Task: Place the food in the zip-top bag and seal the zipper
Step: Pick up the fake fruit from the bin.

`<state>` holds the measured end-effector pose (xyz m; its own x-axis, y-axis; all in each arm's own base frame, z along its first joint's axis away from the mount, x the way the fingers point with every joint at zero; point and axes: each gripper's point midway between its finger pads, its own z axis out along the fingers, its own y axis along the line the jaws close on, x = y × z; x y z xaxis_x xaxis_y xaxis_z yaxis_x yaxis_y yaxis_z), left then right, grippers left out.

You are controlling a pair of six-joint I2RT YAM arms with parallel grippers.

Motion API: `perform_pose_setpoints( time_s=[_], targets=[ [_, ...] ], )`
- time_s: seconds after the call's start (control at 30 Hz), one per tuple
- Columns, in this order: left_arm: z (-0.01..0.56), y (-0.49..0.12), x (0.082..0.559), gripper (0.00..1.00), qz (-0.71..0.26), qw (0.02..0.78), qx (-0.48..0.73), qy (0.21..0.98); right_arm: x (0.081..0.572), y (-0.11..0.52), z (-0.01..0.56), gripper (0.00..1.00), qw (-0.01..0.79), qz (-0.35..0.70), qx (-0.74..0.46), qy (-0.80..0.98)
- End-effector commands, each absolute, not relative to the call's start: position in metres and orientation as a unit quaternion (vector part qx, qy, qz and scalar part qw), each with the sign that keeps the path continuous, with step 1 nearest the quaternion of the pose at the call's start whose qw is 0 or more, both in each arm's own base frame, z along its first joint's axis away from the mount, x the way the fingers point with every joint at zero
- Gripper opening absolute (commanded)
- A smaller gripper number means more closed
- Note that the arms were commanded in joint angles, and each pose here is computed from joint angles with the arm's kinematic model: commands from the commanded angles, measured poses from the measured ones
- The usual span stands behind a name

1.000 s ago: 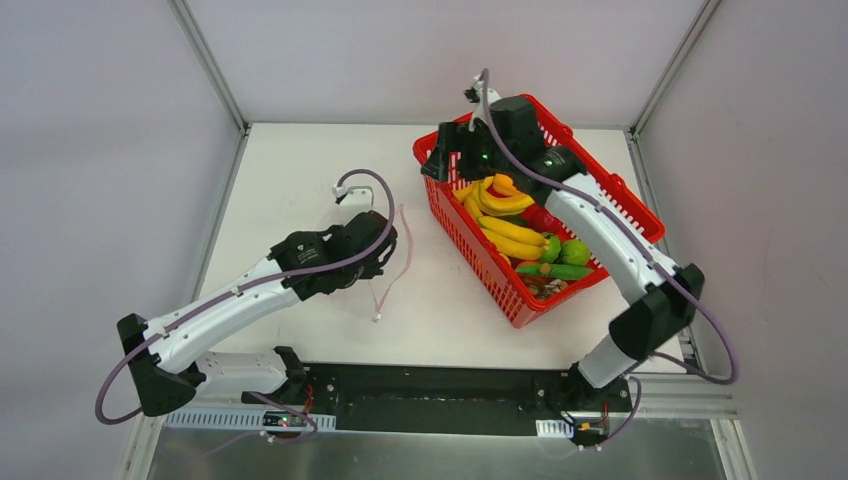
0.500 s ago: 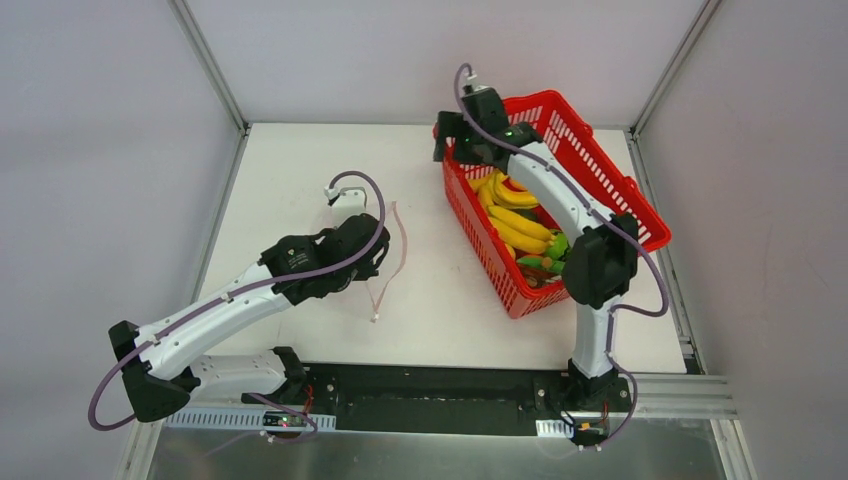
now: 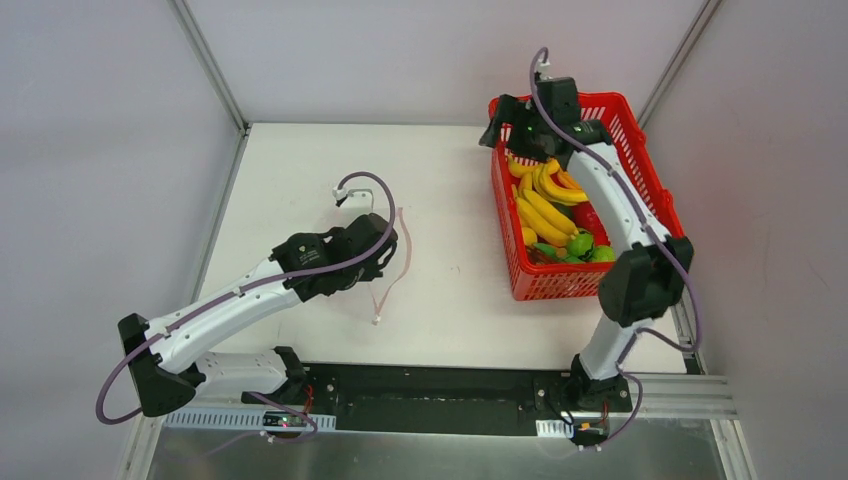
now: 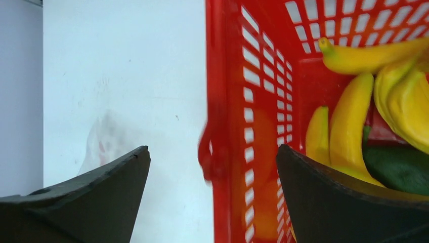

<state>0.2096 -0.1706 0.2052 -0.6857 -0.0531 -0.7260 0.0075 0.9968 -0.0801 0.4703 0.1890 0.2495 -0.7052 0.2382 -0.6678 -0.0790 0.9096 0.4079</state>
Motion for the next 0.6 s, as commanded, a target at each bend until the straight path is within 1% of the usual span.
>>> perform_pose_setpoints(
  time_s=[0.0,0.1,0.17,0.3,0.37,0.43,0.5,0.57],
  targets=[
    [0.211,-0.175,0.212,0.00,-0.052,0.396,-0.021,0.916,0.448,0.134,0.316,0.97,0.475,0.228,0.070,0.847],
    [0.211,-0.178,0.212,0.00,-0.058,0.396,-0.018,0.916,0.442,0.087,0.306,0.94,0.492,0.223,0.094,0.836],
    [0.212,-0.179,0.212,0.00,-0.059,0.395,-0.013,0.917,0.434,0.077,0.281,0.94,0.470,0.239,0.062,0.847],
    [0.213,-0.180,0.212,0.00,-0.056,0.392,-0.001,0.918,0.428,0.041,0.224,0.95,0.416,0.205,0.037,0.885],
    [0.213,-0.181,0.212,0.00,-0.057,0.391,0.005,0.919,0.427,0.037,0.201,0.95,0.386,0.201,0.021,0.900],
    [0.213,-0.182,0.212,0.00,-0.057,0.389,0.009,0.919,0.420,0.040,0.180,0.92,0.342,0.203,-0.002,0.917],
    [0.214,-0.184,0.212,0.00,-0.057,0.387,0.014,0.920,0.411,0.041,0.163,0.92,0.303,0.208,-0.023,0.930],
    [0.213,-0.185,0.212,0.00,-0.056,0.385,0.017,0.921,0.406,0.042,0.145,0.93,0.287,0.203,-0.056,0.935]
  ],
)
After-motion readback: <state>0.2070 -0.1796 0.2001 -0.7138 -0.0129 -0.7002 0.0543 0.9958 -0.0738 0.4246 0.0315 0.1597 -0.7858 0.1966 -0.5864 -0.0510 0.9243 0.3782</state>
